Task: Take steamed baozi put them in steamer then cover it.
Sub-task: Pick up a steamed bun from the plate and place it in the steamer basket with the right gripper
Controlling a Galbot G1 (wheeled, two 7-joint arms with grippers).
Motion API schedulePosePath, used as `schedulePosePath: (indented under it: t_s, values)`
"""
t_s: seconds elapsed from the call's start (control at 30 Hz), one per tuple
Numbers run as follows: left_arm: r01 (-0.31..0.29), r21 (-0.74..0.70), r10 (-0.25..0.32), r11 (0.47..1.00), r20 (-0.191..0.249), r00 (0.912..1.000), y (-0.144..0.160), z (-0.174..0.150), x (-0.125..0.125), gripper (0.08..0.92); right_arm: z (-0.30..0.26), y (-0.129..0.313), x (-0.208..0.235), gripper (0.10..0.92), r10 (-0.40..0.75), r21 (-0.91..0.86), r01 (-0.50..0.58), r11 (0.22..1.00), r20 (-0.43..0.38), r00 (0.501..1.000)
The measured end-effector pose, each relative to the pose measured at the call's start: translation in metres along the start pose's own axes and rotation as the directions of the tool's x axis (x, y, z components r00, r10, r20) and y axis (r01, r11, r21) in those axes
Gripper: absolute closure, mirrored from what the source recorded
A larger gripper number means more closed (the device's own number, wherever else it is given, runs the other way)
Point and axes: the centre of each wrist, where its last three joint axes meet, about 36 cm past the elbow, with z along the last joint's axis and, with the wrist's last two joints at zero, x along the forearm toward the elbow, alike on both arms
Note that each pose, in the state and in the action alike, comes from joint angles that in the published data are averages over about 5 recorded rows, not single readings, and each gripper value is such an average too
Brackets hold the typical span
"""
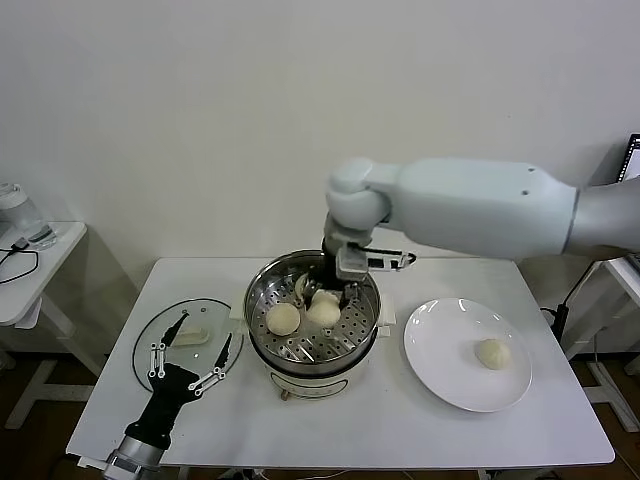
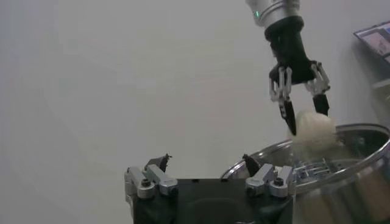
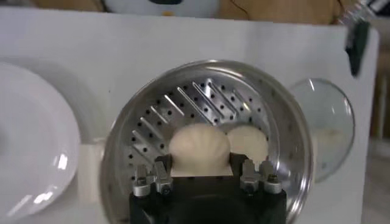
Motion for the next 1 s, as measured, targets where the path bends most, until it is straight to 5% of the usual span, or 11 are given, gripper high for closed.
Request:
schedulePosePath:
  t_s: [0.5,1.0]
  values:
    - [0.01,0.006,-0.01,1.0,0.0,1.0,-0.001,0.002,0.001,0.177,-0.014,-0.022,-0.046,0.359,-0.058,0.166,0.052,0.985,0.036,0.998]
    - [0.015,0.007,-0.015,1.0,0.001,0.9999,0.001,0.005,0.001,0.177,-0.02,-0.031,-0.053,0.241,-0.086,0.215,0.077,0.974,0.031,0.996]
